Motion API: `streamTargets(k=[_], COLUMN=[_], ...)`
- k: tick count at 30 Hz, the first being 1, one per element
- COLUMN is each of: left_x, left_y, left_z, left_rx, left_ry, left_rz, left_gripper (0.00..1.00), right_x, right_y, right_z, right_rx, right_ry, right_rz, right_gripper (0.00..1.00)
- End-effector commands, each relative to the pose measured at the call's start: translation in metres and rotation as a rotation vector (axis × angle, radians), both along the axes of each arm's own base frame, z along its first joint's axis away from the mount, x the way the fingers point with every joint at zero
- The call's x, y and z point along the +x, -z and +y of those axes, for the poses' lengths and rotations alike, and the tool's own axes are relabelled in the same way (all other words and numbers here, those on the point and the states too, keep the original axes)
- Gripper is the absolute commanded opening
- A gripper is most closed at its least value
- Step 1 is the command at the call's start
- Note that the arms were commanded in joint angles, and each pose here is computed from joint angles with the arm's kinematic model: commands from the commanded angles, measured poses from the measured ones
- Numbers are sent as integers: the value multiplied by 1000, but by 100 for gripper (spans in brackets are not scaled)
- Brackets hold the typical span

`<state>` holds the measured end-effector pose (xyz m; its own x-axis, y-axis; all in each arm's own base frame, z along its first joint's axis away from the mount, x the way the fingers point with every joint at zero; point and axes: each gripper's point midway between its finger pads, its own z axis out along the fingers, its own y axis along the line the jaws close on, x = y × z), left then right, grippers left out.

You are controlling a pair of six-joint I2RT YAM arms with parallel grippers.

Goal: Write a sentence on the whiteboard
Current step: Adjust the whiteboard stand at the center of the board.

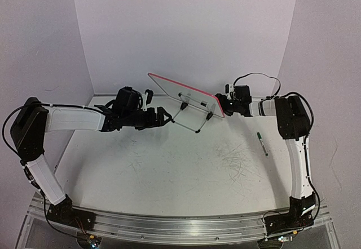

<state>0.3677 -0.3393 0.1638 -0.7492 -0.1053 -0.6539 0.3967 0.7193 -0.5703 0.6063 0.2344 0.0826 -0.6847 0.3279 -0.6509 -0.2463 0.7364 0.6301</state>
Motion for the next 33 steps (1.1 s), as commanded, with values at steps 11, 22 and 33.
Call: streamTargets(k=[11, 22, 33], left_x=[3, 9, 7], left_y=[-97, -131, -150], left_z=[26, 51, 54], left_rx=[-110, -65, -73], left_ry=[-72, -182, -177], left_rz=[-177, -204, -224], left_gripper=[95, 98, 99], right_x=[-32, -87, -161], right_y=[-5, 5, 2], right_z=[30, 52, 85], right_rx=[80, 113, 162], right_ry=[-201, -171, -84], right_rz=[41, 157, 222], right_gripper=[78, 79, 79])
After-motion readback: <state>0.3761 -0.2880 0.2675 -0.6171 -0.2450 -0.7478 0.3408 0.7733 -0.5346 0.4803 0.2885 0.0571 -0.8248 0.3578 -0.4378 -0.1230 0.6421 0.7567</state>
